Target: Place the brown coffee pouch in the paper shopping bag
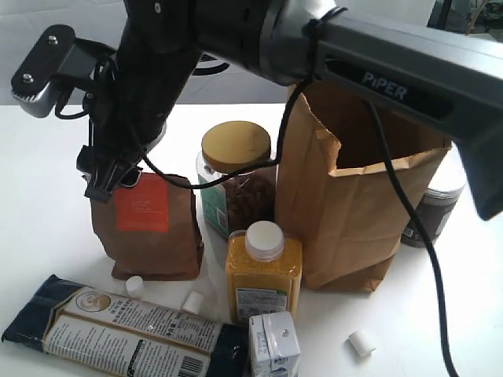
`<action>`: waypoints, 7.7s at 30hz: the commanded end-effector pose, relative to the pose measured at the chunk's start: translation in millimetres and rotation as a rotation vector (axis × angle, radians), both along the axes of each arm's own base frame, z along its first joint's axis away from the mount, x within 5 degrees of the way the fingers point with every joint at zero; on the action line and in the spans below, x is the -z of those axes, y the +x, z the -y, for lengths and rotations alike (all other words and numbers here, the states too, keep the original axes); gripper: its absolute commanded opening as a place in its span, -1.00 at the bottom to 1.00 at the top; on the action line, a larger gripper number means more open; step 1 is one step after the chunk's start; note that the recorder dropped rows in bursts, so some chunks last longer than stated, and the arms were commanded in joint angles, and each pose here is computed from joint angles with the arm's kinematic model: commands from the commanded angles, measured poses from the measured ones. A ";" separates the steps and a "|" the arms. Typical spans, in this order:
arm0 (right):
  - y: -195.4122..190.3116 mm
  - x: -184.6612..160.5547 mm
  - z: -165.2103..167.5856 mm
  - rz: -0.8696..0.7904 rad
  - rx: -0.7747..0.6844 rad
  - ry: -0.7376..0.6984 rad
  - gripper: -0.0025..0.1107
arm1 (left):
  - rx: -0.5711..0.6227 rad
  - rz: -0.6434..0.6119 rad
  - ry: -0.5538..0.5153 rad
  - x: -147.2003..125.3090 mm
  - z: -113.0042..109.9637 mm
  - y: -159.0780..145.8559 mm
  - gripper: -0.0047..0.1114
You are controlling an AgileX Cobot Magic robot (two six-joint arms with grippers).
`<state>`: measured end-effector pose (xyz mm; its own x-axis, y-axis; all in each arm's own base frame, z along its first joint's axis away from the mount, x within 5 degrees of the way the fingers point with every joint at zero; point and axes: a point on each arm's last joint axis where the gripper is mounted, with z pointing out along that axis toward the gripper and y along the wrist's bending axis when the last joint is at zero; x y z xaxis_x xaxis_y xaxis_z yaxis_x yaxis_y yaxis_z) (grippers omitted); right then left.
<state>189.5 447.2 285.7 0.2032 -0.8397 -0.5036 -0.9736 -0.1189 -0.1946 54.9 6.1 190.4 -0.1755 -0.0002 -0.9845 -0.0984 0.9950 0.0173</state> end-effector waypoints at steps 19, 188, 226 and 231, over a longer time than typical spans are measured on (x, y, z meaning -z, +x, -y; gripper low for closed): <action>17.9 64.4 -11.7 0.016 0.063 -0.138 -0.96 | -0.004 0.004 0.002 0.6 -0.3 -0.1 -0.92; -136.8 86.4 427.5 0.370 1.123 0.969 -0.96 | -0.004 0.004 0.002 0.6 -0.3 -0.1 -0.92; -137.1 87.1 426.9 0.318 1.146 0.998 -0.96 | -0.004 0.004 0.002 0.6 -0.3 -0.1 -0.92; -137.1 87.1 426.9 0.318 1.146 0.998 -0.96 | -0.004 0.004 0.002 0.6 -0.3 -0.1 -0.92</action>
